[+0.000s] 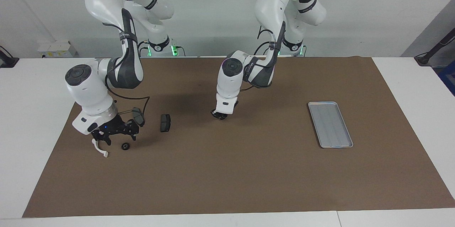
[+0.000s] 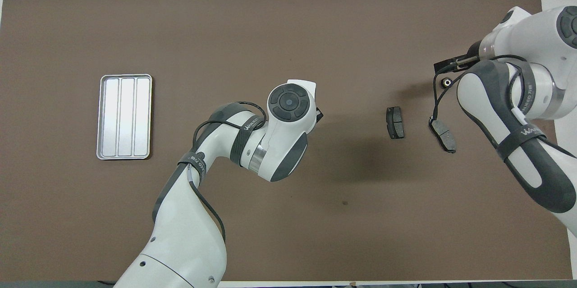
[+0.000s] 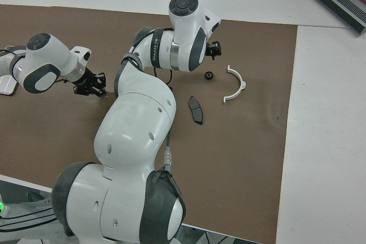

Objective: Place bearing gear from tray to pile
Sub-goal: 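Set the bearing down with the right gripper while the left gripper releases another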

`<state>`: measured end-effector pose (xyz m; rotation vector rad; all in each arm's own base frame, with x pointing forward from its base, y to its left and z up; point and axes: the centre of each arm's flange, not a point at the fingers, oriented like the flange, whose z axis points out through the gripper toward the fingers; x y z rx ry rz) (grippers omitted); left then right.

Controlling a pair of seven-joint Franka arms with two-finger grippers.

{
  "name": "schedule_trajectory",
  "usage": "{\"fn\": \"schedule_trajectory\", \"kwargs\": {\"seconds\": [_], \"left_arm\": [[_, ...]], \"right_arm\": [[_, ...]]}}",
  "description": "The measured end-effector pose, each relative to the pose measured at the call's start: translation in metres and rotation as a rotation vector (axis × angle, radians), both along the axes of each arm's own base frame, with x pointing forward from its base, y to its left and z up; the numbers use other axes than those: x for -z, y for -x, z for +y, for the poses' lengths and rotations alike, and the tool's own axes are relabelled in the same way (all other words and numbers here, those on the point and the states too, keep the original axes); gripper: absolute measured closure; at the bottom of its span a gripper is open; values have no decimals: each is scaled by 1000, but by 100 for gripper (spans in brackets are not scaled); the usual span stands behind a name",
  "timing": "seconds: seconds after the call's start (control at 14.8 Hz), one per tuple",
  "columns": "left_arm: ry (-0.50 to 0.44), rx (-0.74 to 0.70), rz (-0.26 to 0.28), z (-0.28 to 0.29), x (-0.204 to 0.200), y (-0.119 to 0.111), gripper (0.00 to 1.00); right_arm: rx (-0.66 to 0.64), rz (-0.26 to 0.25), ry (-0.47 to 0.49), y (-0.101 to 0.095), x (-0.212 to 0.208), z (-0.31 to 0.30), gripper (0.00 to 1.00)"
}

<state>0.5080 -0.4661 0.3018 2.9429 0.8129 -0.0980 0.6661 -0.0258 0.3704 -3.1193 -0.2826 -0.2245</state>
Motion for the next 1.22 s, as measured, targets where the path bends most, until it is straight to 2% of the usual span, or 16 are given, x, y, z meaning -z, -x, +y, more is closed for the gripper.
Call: {"fn": "schedule_trajectory", "kwargs": {"seconds": [0.14, 0.27, 0.34, 0.47, 0.54, 0.68, 0.74, 1.01, 1.22], "left_arm": [[0, -8, 1, 0, 0, 0, 51], [0, -18, 0, 0, 0, 0, 48], [-1, -21, 1, 0, 1, 0, 41], [-12, -24, 14, 3, 1, -1, 37], [-20, -29, 22, 6, -2, -3, 29], [-37, -54, 31, 23, -20, -17, 6], [-45, -71, 40, 36, -34, -25, 0], [-29, -46, 68, 122, -106, -59, 0], [6, 31, 94, 217, -163, -77, 0]], "right_arm": [[6, 4, -3, 0, 0, 10, 0], [19, 21, -8, 1, 1, 27, 0], [27, 26, -11, 1, 1, 36, 0], [43, 28, -16, 1, -1, 51, 0], [52, 34, -17, 2, -2, 57, 0], [60, 38, -19, 3, -3, 64, 0], [61, 37, -19, 3, -4, 63, 0], [131, 42, -30, 4, -5, 77, 0], [224, 48, -53, 15, -8, 151, 0]]}}
